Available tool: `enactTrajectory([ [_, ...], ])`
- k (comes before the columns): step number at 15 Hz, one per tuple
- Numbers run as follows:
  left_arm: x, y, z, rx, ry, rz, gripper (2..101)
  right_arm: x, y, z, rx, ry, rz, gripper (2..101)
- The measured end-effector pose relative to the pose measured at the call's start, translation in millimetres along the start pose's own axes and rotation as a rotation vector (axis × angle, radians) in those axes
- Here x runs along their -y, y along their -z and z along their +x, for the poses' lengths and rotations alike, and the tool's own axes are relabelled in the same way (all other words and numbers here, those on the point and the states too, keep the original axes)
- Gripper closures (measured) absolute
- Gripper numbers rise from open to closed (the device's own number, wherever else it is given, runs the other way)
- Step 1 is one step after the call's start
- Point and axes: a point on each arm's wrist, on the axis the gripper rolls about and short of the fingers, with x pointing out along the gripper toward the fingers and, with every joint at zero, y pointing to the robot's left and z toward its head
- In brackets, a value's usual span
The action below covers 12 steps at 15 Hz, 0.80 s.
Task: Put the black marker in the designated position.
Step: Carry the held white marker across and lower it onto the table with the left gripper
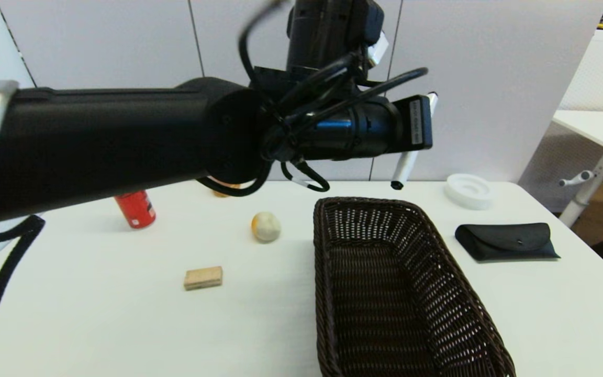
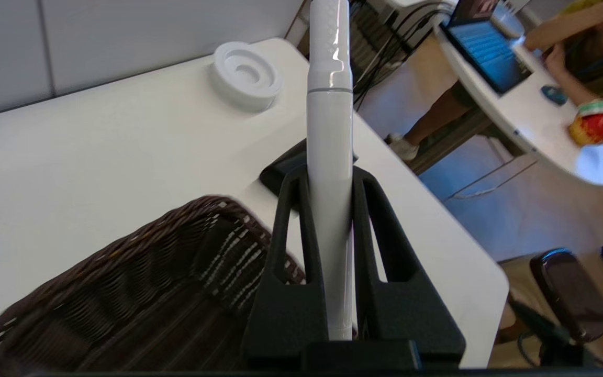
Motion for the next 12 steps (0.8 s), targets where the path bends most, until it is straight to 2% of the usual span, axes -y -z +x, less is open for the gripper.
enactTrajectory([
  [4,14.3,23.9,33.2,0.040,0.082,-0.037,91.1,0.0,0.0,0.0,0.000,0.000,0.000,4.3],
  [12,33.2,70.1,69.7,-0.012,0.142,-0.050,91.1,0.0,0.0,0.0,0.000,0.000,0.000,4.3],
])
